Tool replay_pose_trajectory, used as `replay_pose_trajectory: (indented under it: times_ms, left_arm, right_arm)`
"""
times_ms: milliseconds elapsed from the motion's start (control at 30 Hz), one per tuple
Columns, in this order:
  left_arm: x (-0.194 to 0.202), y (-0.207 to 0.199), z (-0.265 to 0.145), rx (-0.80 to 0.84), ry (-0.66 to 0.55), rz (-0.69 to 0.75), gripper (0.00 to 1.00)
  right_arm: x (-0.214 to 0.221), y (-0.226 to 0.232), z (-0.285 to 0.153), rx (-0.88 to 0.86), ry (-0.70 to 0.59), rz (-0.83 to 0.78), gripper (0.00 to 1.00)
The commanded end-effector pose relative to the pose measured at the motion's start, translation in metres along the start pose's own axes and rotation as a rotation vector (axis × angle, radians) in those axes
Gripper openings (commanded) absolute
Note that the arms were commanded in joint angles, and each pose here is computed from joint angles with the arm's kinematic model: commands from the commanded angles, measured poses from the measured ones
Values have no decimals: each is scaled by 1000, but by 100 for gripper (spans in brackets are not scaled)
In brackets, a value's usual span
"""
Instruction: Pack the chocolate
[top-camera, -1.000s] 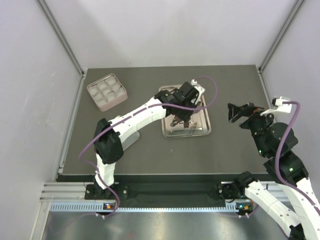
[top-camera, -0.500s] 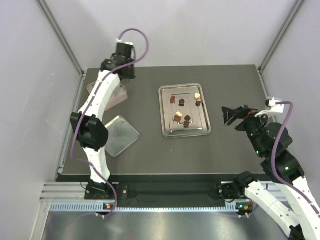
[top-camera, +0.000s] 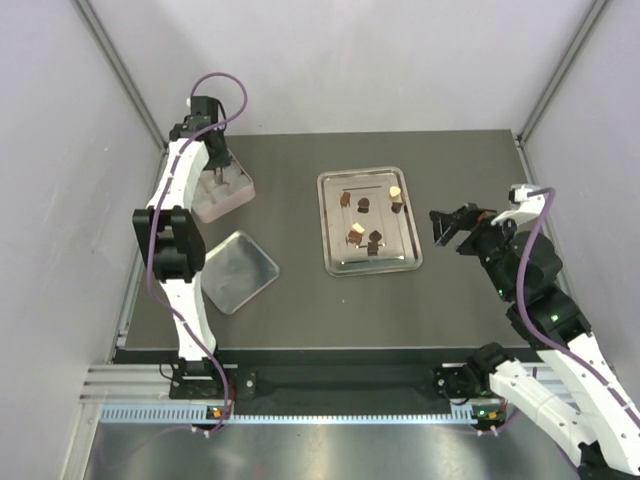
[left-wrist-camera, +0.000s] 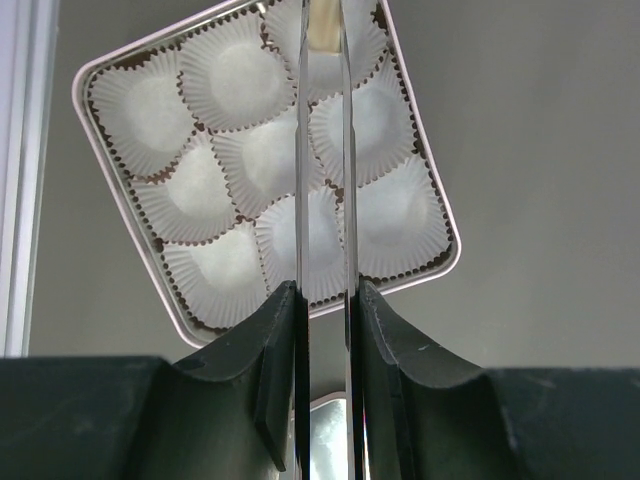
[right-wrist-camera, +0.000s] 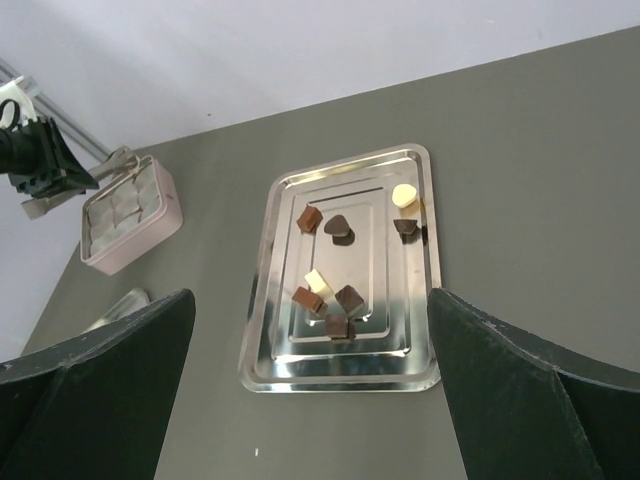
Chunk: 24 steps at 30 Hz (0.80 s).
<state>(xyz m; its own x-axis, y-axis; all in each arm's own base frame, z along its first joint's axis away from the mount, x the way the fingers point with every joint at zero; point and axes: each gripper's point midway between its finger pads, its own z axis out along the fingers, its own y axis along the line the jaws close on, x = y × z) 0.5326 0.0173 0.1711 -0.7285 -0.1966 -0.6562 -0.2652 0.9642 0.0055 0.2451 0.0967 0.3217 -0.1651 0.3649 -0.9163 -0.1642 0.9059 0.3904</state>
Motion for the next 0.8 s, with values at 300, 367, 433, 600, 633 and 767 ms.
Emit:
replay_pose_trajectory:
  times_ms: [300,367,433,600,633,767]
  left_arm:
    - [-4,1,24,-27,-42,17,24]
    - [-1,2,28,-35,-33,21,24]
    - [1,2,31,-35,-29,29,25]
    - [-5,-1,27,-19,-48,35,34]
    - [-7,1,26,-24,-52,35,35]
    - [-13,1,16,-17,-72,42,41]
  right_arm:
    - [-8,7,10,-26,-49,5,100]
    - [-9,6,11,-19,-51,-3,100]
    - [-11,6,12,-14,-53,-8,100]
    - [-13,6,12,-14,-60,-10,100]
    - [-14,7,12,-14,-60,-9,100]
    - [-14,8,13,-18,-58,-6,100]
